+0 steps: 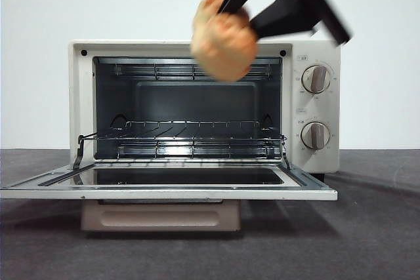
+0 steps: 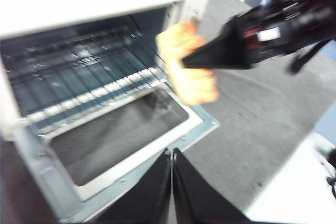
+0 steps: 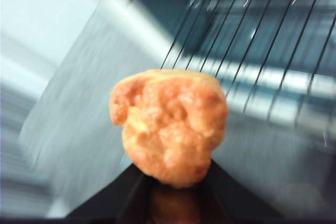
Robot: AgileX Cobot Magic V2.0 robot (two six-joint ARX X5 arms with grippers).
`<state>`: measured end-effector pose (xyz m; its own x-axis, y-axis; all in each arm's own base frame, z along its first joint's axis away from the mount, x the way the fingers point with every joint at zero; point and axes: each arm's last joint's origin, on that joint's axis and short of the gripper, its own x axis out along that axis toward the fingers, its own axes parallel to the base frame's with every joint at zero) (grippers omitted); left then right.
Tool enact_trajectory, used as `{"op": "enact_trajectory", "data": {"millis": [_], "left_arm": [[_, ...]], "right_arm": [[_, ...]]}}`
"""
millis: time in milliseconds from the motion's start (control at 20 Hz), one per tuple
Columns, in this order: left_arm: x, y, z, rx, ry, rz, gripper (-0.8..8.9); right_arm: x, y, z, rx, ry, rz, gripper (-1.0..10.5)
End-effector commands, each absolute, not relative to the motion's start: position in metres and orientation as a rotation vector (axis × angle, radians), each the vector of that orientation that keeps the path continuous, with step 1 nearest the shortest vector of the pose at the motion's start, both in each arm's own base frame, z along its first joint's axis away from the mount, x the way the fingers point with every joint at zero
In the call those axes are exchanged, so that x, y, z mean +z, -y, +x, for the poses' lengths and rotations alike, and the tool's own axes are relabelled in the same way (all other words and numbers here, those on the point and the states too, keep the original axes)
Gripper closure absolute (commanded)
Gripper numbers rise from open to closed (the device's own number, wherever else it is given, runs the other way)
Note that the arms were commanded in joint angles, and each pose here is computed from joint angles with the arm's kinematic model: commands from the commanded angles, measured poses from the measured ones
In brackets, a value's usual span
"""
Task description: The left arm flap open the oven, the right arm pick bread and place it into oven, the left arm flap close the oven
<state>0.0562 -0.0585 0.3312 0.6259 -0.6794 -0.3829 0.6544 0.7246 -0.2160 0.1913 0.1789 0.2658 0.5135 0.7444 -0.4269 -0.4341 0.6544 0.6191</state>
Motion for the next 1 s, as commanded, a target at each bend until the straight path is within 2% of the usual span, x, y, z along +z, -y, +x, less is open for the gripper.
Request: {"op": "enact_trajectory", "data": {"millis": [50,250,650,950,1000], "left_arm": [[0.341,0.055,0.052,-0.767,-0.439,-0.064,8.04],[0.343,0.053,0.05,-0.767,-0.44,-0.062,8.04],[0.343,0.053,0.05,-0.767,-0.442,-0.063,8.04],[0.342,0.053,0.05,-0.766,-0.453,-0.059,8.05],[0.342,0.053,0.05,-0.765,-0.459,-0.056,8.05]], "right_arm": [[0.254,-0.196,0.209,0.688,-0.723,0.567,8.5],[0.234,-0.206,0.226,0.546,-0.696,0.623,8.5],[0.221,-0.211,0.242,0.402,-0.572,0.658,8.5],[0.218,-0.213,0.248,0.386,-0.526,0.672,8.5],[0.218,-0.213,0.248,0.386,-0.526,0.67,8.1]]}}
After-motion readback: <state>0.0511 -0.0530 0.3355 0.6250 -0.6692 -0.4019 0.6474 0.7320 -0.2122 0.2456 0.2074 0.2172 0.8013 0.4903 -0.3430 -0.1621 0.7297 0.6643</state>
